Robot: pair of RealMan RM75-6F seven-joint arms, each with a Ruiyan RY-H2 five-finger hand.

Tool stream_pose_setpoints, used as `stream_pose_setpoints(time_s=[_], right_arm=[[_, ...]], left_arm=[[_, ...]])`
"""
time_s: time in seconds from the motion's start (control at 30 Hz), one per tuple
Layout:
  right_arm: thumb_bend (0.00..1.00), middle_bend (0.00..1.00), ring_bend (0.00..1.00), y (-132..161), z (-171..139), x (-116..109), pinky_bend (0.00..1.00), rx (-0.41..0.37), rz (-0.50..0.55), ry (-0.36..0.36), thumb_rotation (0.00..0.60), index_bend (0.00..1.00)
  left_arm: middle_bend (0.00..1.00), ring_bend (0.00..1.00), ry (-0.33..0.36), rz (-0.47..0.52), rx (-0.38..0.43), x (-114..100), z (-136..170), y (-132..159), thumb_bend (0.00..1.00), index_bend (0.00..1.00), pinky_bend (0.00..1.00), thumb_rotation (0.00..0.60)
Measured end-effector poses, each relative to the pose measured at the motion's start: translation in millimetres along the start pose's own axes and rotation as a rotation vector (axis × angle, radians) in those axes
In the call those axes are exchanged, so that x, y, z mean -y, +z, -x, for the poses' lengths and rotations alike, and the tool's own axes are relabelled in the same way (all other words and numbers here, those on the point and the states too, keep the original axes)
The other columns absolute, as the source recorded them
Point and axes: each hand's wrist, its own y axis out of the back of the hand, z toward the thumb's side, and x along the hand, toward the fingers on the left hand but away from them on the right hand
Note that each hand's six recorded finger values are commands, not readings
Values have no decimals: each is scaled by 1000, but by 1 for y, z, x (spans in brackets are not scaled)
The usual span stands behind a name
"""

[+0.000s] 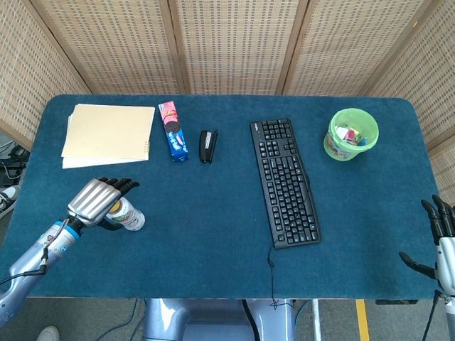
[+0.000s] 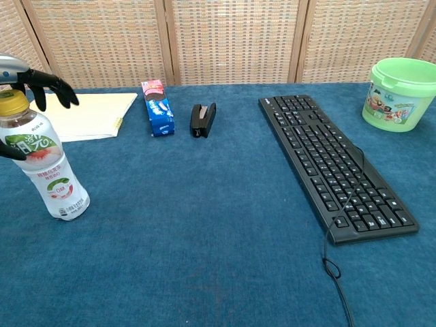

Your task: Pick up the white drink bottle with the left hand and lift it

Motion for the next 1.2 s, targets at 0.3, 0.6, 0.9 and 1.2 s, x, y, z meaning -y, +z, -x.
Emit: stream_pose_setpoints(time_s=[0.3,0.6,0.9,1.2], right_arm=[[0,0,0,-2,1,0,0,11,2,0,600,49],[0,0,0,-3,1,1,0,15,1,1,600,49],[0,0,0,0,8,14,0,5,49,74,600,57],[0,0,0,26,42,30,0,-57,286,228,600,64]], left_arm=[[429,471,-30,-12,-40,8,-5,-7,149,446,592,600],[583,571,-17,22,-54,8,-6,-7,461,662,675,600],[591,572,106,96,-37,-45,4,-3,462,673,678,600],[591,573,201,174,51,-109,-4,38,462,673,677,600]])
